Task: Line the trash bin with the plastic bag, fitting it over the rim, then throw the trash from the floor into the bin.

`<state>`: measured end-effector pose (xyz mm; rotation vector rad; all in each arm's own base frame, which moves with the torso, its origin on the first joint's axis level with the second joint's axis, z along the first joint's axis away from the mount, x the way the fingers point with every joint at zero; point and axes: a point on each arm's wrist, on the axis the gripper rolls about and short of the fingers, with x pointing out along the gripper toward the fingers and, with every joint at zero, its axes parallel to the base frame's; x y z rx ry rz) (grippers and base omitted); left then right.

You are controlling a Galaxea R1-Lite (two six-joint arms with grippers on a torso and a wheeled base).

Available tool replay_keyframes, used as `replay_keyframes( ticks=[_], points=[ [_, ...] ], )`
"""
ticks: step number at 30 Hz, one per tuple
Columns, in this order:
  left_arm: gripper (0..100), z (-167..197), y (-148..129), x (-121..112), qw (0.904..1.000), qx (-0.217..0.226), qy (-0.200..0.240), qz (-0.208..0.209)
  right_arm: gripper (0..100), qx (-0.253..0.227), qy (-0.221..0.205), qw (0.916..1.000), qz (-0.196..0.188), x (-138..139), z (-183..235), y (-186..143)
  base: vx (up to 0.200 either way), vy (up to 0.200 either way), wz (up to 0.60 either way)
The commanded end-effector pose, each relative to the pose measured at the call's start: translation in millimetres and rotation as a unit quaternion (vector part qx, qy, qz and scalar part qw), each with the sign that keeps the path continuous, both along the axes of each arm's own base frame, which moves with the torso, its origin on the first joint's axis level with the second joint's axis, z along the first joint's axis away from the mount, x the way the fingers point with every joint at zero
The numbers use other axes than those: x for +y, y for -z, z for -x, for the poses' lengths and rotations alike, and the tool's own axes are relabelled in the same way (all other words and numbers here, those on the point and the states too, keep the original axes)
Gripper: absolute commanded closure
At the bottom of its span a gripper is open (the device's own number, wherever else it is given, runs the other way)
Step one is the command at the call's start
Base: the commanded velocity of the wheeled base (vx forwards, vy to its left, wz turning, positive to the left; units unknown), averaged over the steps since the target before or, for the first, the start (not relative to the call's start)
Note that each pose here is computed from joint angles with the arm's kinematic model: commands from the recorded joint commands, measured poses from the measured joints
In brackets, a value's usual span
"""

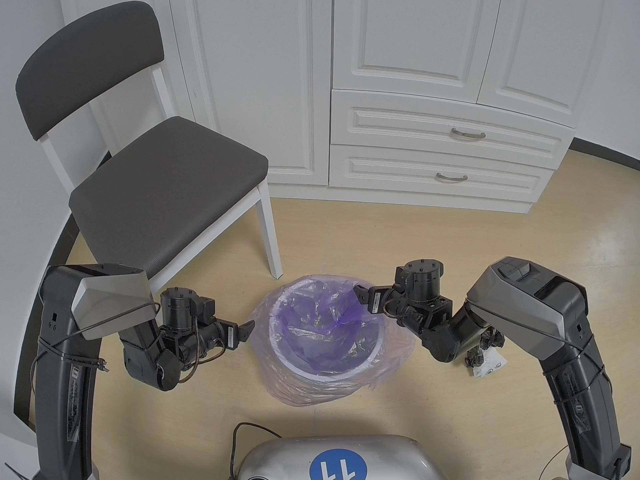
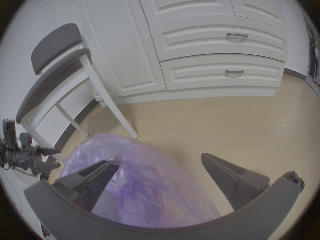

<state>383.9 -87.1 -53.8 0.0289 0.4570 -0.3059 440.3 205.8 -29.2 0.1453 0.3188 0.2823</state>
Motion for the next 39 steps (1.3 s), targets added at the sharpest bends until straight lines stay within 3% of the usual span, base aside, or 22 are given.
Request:
replay_keyframes(
  ticks=[1, 7, 16, 21, 25, 39],
  points=[
    [0, -1, -1, 2, 1.0, -0.003, -0.003, 0.0, 0, -0.012, 0.015, 0.9997, -0.015, 1, -9, 0, 0.0, 0.0, 0.0],
    [0, -2, -2, 3, 1.0, -0.004, -0.004, 0.0, 0, -0.022, 0.022, 0.9991, -0.028, 3, -14, -4, 0.0, 0.0, 0.0],
    [0, -3, -3, 4, 1.0, -0.006, -0.006, 0.001, 0, -0.003, 0.019, 0.9997, -0.014, -3, -5, -1, 0.0, 0.0, 0.0],
    [0, -3, -8, 6, 0.9999, -0.011, -0.008, 0.001, 0, -0.003, -0.014, 0.9998, -0.016, -18, 23, -54, 0.0, 0.0, 0.0],
    [0, -3, -13, 8, 0.9998, -0.016, -0.009, 0.002, 0, 0.001, -0.038, 0.9992, -0.012, -34, 30, -67, 0.0, 0.0, 0.0],
    [0, -5, -2, 13, 0.9998, -0.006, -0.016, -0.001, 0, 0.062, -0.023, 0.9978, 0.009, -44, 8, -18, 0.0, 0.0, 0.0]
  ],
)
